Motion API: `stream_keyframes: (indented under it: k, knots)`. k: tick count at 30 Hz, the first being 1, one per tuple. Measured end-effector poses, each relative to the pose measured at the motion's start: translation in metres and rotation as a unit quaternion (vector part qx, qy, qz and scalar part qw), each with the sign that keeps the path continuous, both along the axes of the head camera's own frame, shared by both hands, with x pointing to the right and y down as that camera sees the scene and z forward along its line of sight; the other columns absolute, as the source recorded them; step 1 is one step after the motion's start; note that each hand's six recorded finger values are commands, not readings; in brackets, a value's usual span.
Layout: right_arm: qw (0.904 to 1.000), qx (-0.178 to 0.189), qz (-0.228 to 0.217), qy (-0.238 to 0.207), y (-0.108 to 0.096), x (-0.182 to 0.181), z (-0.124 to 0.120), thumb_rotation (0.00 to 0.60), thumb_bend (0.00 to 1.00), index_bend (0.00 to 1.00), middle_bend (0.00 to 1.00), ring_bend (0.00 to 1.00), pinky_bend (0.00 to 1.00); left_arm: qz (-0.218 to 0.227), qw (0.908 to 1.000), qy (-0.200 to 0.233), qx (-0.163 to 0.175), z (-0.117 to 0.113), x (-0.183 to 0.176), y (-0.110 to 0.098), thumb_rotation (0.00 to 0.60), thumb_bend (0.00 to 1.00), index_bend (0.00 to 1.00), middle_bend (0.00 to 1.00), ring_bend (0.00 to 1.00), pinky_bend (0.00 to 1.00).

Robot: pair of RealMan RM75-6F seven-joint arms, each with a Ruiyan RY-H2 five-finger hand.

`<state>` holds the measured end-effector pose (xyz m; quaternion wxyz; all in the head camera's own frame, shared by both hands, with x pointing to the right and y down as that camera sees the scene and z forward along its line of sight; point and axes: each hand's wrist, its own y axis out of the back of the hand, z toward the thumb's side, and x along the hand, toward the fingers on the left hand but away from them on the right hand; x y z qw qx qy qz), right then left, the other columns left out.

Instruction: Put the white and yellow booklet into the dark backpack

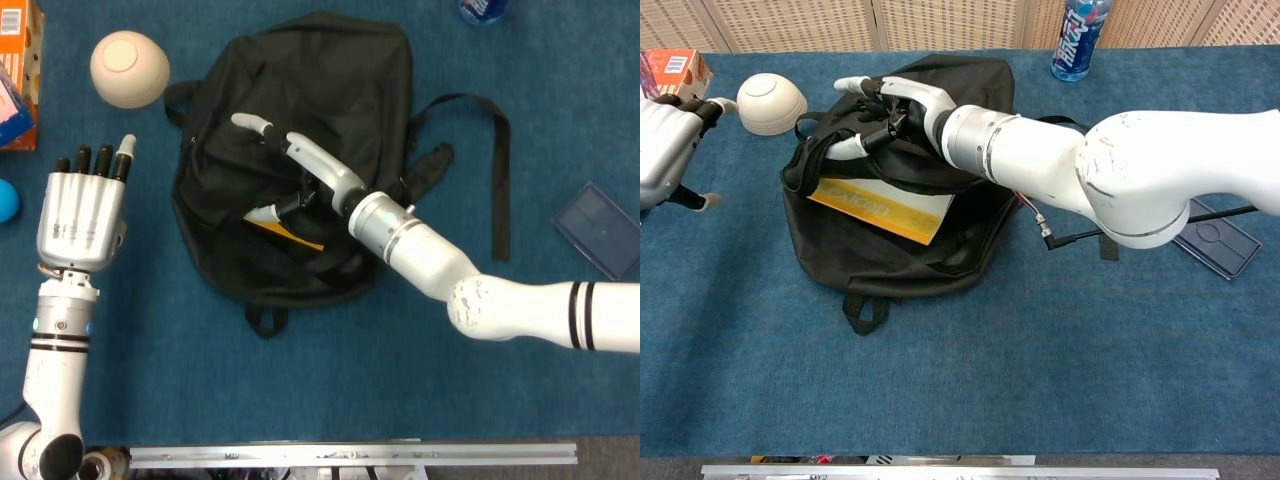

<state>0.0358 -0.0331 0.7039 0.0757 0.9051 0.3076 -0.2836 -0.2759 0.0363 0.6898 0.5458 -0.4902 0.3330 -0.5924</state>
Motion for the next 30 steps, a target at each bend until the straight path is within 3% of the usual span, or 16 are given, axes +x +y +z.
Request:
stream_keyframes:
  k: [8, 24, 30]
  knots:
    - [0.9991, 0.030, -0.027, 0.009, -0.005, 0.008, -0.010, 0.600, 0.00, 0.00, 0.07, 0.00, 0.01, -0.007, 1.0000, 0.003, -0.003, 0.000, -0.006, -0.001, 0.600, 0.00, 0.16, 0.30, 0.28, 0.46]
    - [0.9995, 0.015, -0.024, -0.014, -0.015, 0.031, -0.030, 0.600, 0.00, 0.00, 0.06, 0.00, 0.00, -0.013, 0.9999, 0.008, 0.004, -0.006, -0.011, -0.010, 0.600, 0.00, 0.16, 0.30, 0.28, 0.44]
    - [0.9984, 0.040, -0.038, 0.012, -0.014, 0.040, -0.026, 0.600, 0.00, 0.00, 0.07, 0.00, 0.00, -0.016, 0.9998, 0.014, 0.006, -0.009, -0.015, -0.010, 0.600, 0.00, 0.16, 0.30, 0.28, 0.44]
